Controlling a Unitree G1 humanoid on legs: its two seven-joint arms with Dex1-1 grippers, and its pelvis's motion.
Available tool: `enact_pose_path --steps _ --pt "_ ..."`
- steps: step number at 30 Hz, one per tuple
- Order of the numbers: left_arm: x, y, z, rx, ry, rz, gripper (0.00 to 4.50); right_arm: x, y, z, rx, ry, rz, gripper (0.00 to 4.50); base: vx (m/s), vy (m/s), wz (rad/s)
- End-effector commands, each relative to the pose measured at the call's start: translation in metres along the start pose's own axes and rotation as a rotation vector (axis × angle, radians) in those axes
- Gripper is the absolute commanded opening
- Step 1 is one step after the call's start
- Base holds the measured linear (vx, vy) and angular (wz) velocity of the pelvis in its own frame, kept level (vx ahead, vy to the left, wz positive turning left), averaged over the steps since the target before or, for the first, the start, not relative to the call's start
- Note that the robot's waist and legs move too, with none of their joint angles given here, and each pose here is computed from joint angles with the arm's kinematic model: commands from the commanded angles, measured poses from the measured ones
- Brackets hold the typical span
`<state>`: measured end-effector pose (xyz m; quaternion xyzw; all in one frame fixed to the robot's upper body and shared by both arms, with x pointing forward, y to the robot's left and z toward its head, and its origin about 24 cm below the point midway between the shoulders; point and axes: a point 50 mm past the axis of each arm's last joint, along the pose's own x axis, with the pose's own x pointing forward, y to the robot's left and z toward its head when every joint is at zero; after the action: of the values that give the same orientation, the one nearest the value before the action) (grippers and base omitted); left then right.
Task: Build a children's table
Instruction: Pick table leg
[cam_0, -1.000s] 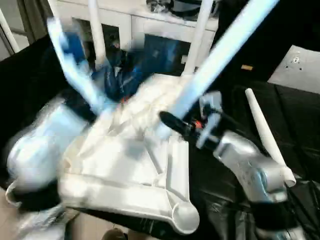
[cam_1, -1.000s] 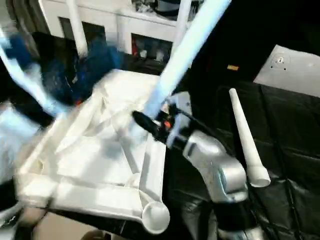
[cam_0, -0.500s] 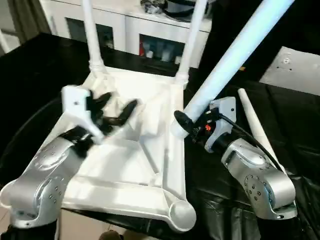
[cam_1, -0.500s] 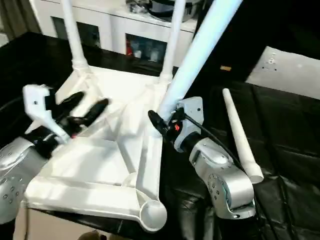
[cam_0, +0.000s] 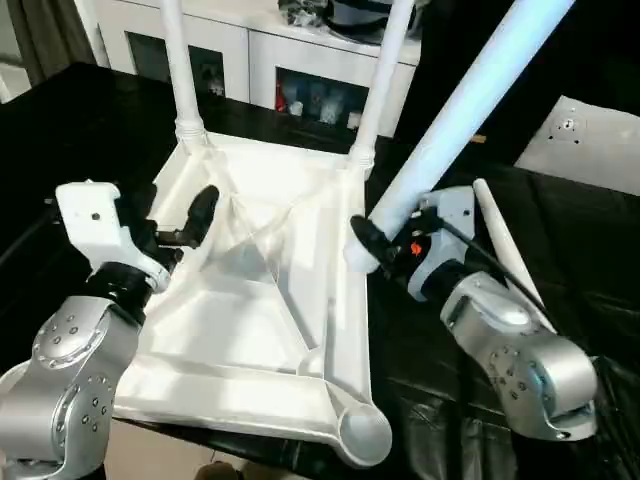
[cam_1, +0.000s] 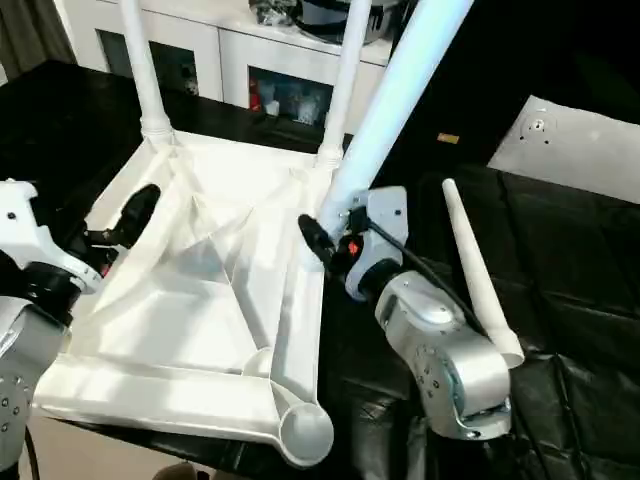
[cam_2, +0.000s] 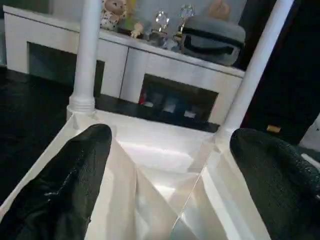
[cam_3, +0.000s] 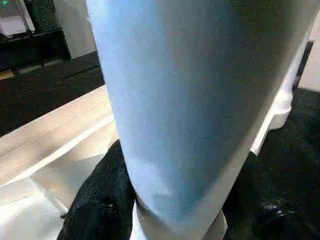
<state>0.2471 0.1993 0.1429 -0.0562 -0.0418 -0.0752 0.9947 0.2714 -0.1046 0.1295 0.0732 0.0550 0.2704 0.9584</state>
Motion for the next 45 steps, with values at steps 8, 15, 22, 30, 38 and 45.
enact_pose_path --steps 8,15,22,30,38,45 --pt "0.0 -0.011 0.003 -0.013 -0.004 -0.032 4.27 -0.003 -0.002 0.006 -0.012 -0.002 0.002 1.93 0.0 0.0 0.0" --pt "-0.006 -0.008 0.008 0.064 -0.015 -0.004 4.27 -0.001 0.0 0.007 -0.011 -0.008 0.018 1.93 -0.009 0.113 -0.5" --pt "-0.012 -0.011 0.004 0.013 0.013 0.0 4.27 -0.002 0.005 0.009 0.005 -0.026 0.024 1.93 -0.024 0.077 -0.02" --pt "-0.01 -0.017 0.001 0.037 0.03 -0.046 4.27 -0.004 0.003 0.009 -0.001 -0.037 0.011 1.93 -0.079 -0.068 -0.02" --pt "-0.014 -0.031 -0.011 0.045 0.124 -0.257 4.27 -0.011 -0.002 0.006 -0.035 -0.026 -0.002 1.93 -0.009 0.0 -0.01" --pt "-0.026 -0.038 -0.028 0.184 0.247 -0.525 4.27 -0.019 -0.01 0.009 -0.042 -0.05 -0.064 1.93 0.0 0.0 0.0"
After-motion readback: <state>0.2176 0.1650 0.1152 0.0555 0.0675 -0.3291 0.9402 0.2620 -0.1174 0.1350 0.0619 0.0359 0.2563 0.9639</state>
